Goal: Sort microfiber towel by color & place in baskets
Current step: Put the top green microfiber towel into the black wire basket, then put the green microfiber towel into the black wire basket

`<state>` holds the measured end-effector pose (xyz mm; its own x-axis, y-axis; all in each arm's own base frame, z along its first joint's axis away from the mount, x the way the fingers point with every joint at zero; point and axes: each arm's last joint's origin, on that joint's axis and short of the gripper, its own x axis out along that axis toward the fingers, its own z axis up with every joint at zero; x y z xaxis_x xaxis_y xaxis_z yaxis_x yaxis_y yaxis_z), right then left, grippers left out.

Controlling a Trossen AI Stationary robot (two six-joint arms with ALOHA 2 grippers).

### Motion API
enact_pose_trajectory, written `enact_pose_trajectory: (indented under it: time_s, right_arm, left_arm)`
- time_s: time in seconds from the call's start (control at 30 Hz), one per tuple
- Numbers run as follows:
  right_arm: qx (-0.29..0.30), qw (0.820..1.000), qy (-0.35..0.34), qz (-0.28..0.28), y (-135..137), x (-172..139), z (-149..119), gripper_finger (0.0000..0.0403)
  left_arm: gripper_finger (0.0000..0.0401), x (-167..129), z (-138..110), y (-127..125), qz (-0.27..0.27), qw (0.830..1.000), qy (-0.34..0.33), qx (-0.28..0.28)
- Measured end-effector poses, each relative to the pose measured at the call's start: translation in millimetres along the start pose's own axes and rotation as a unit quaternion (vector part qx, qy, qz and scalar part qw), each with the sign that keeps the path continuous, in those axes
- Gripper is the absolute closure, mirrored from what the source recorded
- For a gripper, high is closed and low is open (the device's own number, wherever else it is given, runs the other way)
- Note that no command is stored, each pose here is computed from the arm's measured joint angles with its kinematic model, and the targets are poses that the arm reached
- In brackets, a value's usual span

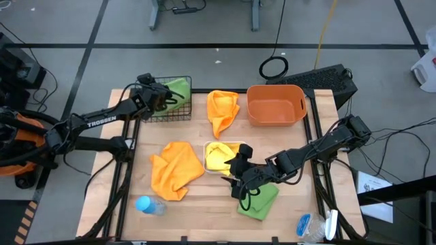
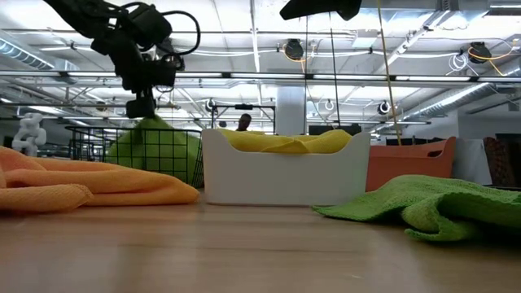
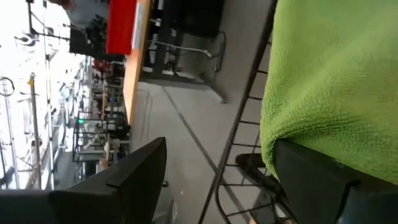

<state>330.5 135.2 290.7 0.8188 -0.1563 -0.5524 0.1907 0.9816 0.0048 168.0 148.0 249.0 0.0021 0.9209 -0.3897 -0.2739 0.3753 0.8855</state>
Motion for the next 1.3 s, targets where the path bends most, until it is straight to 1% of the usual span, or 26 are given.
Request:
enact_pose_trajectory:
  time_s: [0.1,0.2,0.4,0.47,0.53,0.63,0.7,0.83,1.0,1.17,1.3]
  right_arm:
    - [0.0,1.0,0.0,0.0,0,0,0,0.0149]
    - [0.0,1.0,0.0,0.0,0,0,0,0.0149]
    - [0.0,1.0,0.0,-0.001,-1,0,0,0.0149]
    - [0.001,1.0,0.0,-0.001,-1,0,0,0.0149]
    - [0.001,1.0,0.0,0.0,0,0,0,0.0149]
    - [0.0,1.0,0.0,0.0,0,0,0,0.0149]
    - [-0.001,1.0,0.0,0.0,0,0,0,0.0149]
    - [-0.002,1.0,0.0,0.0,0,0,0,0.0149]
    - [-0.002,1.0,0.0,-0.001,-1,0,0,0.0149]
    - [-0.002,1.0,0.0,-0.001,-1,0,0,0.0149]
    - [-0.012,1.0,-0.001,-0.005,-1,1,0,0.0149]
  left_arm:
    - [0.011,-2,-2,-1,-0.011,1.0,0.017,0.006]
    - [0.011,-4,0,3,-0.012,1.0,0.018,-0.003]
    - [0.011,-7,3,5,-0.041,0.999,-0.016,-0.009]
    - [0.011,-7,3,3,-0.056,0.998,-0.022,-0.025]
    - [0.011,-7,1,1,-0.068,0.997,-0.013,-0.039]
    - [0.011,-8,-5,-3,-0.086,0.996,0.009,-0.038]
    - [0.011,-8,-7,-6,-0.095,0.995,0.021,-0.034]
    - [0.0111,-9,-13,-9,-0.113,0.993,0.041,-0.008]
    - [0.0111,-12,-10,-11,-0.136,0.99,0.018,-0.016]
    - [0.0111,-24,-6,-13,-0.163,0.986,-0.025,-0.022]
    - [0.0111,-34,-5,-9,-0.161,0.985,-0.056,-0.033]
